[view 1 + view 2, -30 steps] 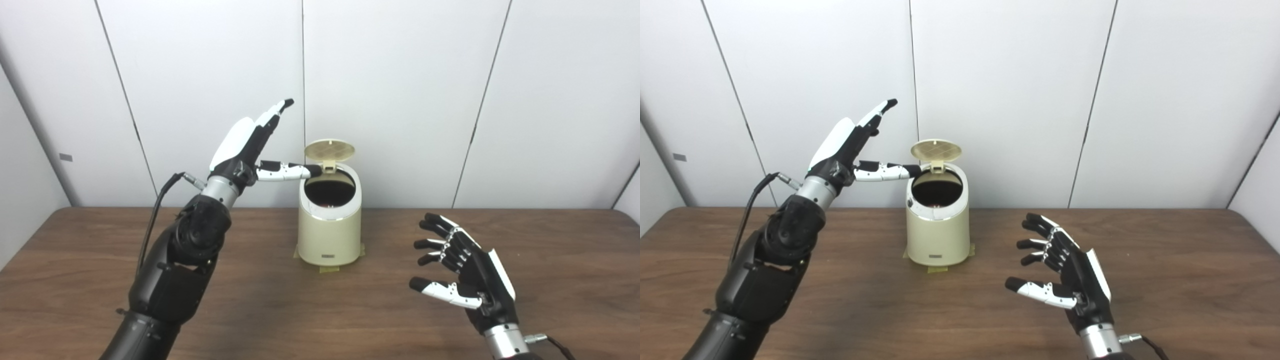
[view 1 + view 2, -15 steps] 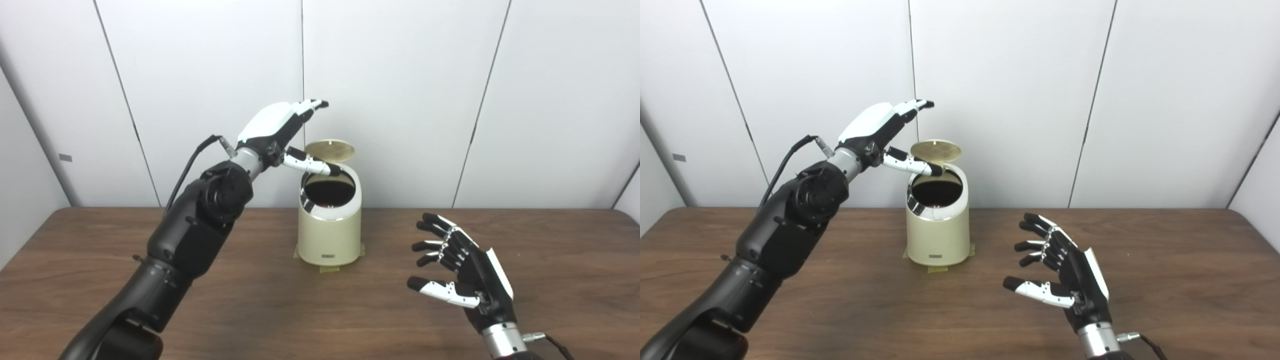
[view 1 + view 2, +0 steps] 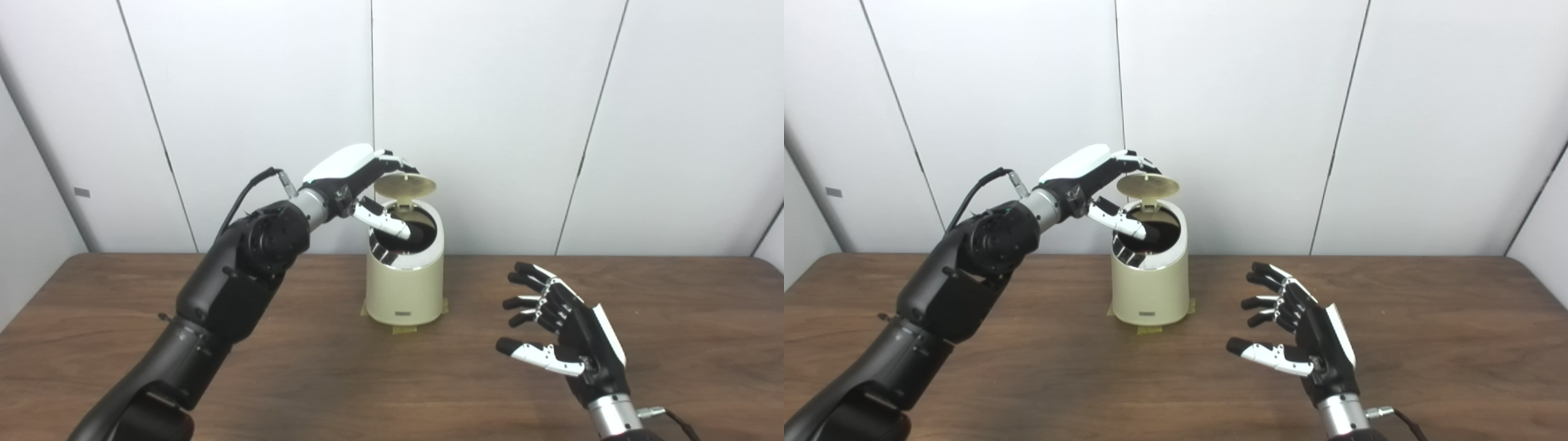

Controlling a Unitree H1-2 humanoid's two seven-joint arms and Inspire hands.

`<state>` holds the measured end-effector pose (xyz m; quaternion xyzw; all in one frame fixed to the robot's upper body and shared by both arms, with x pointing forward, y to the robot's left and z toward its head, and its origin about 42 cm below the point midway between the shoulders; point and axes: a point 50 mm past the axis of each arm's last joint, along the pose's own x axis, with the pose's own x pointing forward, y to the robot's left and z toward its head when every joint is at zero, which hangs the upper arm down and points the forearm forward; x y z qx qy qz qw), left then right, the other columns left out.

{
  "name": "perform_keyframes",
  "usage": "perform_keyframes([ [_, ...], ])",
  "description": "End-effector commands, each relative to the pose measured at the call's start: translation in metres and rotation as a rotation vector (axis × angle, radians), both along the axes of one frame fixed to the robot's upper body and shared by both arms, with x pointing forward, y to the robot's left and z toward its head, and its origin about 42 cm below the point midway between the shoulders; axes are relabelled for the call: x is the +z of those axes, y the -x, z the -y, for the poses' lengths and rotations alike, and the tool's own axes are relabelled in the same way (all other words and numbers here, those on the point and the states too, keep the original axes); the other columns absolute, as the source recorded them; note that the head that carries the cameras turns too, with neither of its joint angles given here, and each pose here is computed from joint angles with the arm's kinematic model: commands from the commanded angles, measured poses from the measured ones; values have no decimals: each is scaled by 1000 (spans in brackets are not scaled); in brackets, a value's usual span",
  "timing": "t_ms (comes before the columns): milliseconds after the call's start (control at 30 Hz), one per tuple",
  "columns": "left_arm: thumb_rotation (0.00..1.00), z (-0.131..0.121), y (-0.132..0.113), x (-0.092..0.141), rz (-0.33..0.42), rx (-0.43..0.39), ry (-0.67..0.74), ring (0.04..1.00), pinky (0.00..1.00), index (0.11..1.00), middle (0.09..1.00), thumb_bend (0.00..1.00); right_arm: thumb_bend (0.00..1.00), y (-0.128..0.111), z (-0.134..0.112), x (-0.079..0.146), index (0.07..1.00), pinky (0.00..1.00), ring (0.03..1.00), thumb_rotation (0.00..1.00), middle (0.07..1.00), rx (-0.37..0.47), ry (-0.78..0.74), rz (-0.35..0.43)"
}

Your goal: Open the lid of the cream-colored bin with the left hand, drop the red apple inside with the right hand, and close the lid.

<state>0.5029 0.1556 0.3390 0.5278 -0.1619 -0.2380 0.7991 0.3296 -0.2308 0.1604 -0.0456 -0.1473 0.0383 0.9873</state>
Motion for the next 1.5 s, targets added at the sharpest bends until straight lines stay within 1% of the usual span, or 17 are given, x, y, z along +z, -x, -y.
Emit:
perform_keyframes([
  [0,416,-1,0,39,97,-7,-19,1000,1000,811,909,1000,763,-7,-4,23,778,492,628,211,783,6,0,81],
  [233,393,-5,8,45,89,-41,-29,1000,1000,820,917,1000,762,-7,-6,23,774,507,627,234,781,-9,5,86],
  [367,397,-9,13,48,79,-43,-55,1000,1000,812,914,1000,755,-7,-7,23,767,513,624,226,777,-15,-3,82],
  [533,434,-13,19,48,108,-53,-124,1000,1000,799,864,1000,760,-8,-8,24,769,509,622,232,777,-12,-1,86],
  [667,430,-17,23,47,113,-60,-143,1000,1000,787,837,1000,753,-7,-10,25,773,511,624,234,783,-13,-1,83],
  [767,420,-20,26,42,119,-66,-154,1000,1000,784,835,1000,759,-7,-11,26,771,510,619,236,780,-16,1,85],
  [900,456,-24,27,31,120,-68,-178,1000,1000,786,829,1000,754,-8,-11,26,771,504,615,233,778,-16,7,87],
  [1100,456,-27,28,18,107,-67,-200,1000,1000,790,833,1000,745,-7,-14,28,768,498,609,214,775,-21,12,86],
  [1300,444,-25,31,6,88,-82,-191,1000,1000,789,828,1000,751,-6,-15,29,769,501,608,225,774,-20,4,81],
  [1400,441,-22,34,-2,95,-100,-193,1000,1000,793,820,1000,751,-6,-15,29,768,501,608,218,781,-13,-7,79],
  [1467,448,-20,37,-7,102,-111,-199,1000,1000,813,835,1000,752,-5,-16,30,771,506,613,214,781,-7,-16,77],
])
